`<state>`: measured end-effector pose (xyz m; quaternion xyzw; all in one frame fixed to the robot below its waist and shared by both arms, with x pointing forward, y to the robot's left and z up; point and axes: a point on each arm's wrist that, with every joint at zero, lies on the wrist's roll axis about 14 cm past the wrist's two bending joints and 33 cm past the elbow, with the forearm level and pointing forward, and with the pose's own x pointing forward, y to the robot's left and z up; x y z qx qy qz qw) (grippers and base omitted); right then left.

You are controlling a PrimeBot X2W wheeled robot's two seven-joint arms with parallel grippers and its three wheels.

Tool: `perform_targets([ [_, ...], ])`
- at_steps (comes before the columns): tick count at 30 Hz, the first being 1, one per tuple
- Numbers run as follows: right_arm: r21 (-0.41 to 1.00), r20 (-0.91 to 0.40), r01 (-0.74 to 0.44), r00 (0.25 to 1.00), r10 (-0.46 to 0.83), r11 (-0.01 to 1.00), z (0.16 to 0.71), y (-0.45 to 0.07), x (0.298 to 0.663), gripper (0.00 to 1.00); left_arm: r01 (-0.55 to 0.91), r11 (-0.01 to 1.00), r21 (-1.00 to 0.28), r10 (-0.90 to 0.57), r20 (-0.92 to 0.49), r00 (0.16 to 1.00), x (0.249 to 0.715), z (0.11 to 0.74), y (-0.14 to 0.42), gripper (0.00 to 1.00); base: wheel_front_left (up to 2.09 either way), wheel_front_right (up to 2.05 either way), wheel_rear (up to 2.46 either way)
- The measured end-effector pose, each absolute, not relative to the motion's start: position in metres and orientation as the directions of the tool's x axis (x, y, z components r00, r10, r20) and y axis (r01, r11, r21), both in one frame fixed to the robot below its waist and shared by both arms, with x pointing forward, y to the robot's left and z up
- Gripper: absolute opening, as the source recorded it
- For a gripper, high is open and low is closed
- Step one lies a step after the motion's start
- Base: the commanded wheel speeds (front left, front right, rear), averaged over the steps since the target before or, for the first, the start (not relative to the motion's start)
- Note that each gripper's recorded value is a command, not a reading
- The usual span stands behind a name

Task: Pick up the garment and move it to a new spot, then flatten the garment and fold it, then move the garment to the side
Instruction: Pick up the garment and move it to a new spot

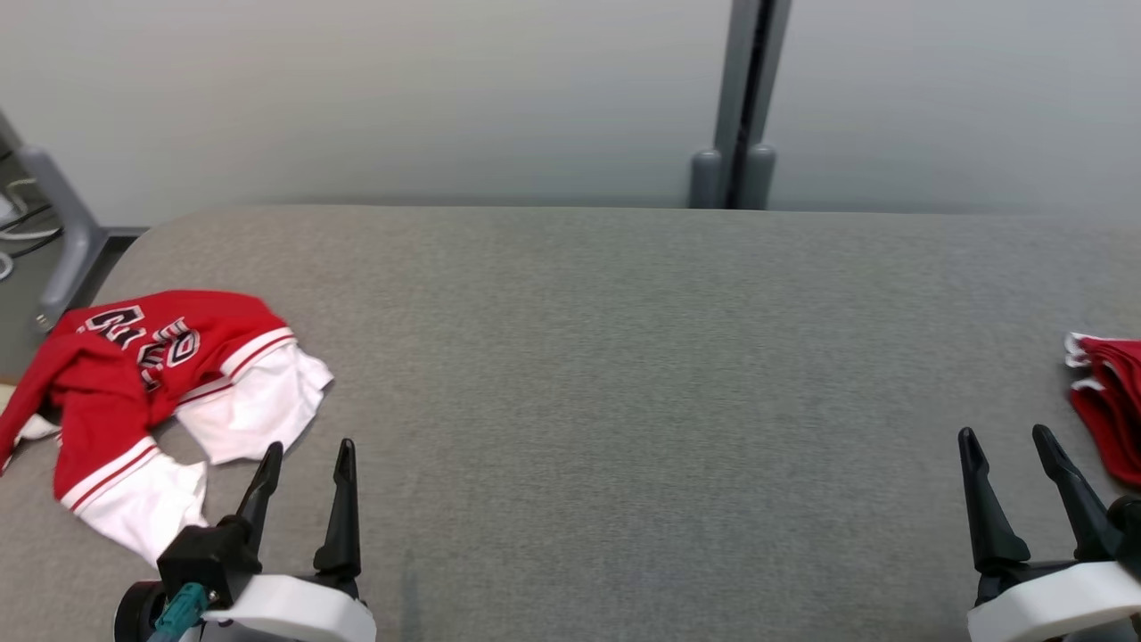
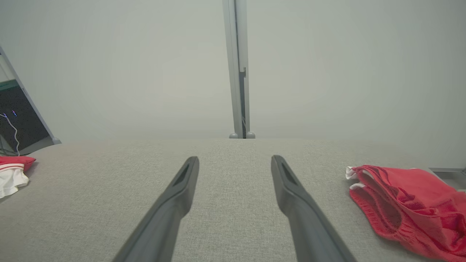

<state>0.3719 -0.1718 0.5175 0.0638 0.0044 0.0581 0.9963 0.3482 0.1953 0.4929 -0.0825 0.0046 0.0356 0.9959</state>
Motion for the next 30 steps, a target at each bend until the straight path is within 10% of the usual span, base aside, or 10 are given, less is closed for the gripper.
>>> perform_targets([
  [30, 0.140, 0.020, -0.524, 0.850, 0.526, 0.840, 0.529, -0.015, 0.410, 1.00, -0.465, 0.868, -0.173, 0.478, 0.044, 0.877, 0.264, 0.508, 0.315, 1.00, 0.00, 0.00, 0.00],
])
